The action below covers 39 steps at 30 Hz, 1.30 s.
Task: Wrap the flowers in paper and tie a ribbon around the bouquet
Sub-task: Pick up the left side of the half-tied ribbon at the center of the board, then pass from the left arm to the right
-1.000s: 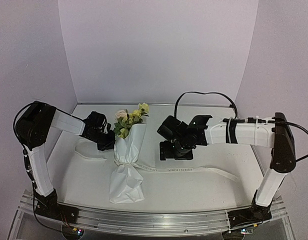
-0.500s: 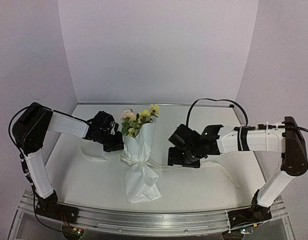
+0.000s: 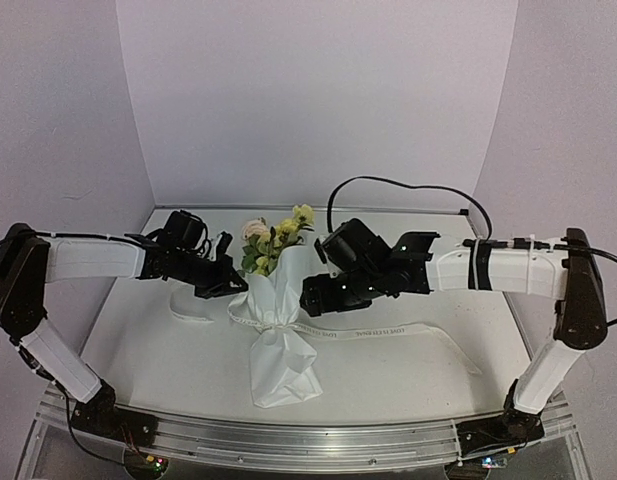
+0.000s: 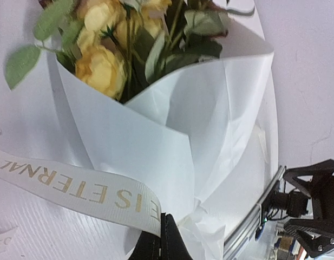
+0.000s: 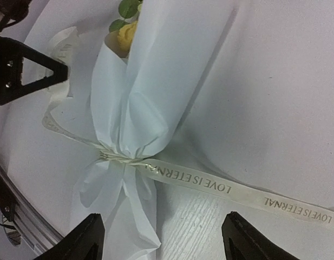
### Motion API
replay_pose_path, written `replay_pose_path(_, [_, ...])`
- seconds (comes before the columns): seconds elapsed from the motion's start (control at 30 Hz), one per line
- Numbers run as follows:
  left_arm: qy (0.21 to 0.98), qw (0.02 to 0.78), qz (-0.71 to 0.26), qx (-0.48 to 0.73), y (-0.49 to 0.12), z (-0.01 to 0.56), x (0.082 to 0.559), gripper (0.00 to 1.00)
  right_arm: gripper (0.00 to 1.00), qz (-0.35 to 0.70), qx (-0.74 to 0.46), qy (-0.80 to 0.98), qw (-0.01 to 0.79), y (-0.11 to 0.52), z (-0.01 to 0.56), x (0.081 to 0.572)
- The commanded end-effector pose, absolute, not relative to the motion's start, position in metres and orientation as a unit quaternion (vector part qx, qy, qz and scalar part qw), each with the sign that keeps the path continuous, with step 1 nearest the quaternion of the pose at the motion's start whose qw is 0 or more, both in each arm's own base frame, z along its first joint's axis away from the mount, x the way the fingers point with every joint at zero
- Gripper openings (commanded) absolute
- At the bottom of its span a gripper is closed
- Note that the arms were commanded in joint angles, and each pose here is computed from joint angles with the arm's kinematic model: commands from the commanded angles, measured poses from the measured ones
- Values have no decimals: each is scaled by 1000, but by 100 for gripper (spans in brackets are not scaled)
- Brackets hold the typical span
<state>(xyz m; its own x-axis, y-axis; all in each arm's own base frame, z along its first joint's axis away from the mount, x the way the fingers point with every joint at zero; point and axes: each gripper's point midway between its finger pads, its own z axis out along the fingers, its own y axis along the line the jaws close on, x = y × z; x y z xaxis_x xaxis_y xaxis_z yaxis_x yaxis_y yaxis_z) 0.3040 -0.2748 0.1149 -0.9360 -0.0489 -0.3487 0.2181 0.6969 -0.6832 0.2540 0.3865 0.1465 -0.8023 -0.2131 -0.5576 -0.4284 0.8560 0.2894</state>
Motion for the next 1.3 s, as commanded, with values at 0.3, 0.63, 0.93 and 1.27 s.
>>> replay_pose_path(0.3, [852, 168, -493, 43, -286, 185, 271, 1, 73, 332, -273, 859, 279, 500, 180, 231])
replay_pose_path(0.63, [849, 159, -503, 12, -282, 186, 264, 2, 68, 355, -235, 854, 301, 537, 167, 246])
replay_pose_path(0.93, [855, 164, -493, 1, -277, 183, 265, 2, 49, 362, -221, 854, 300, 553, 159, 254])
replay_pose_path(1.27, [863, 200, -464, -29, -261, 181, 271, 2, 23, 370, -216, 855, 292, 554, 159, 251])
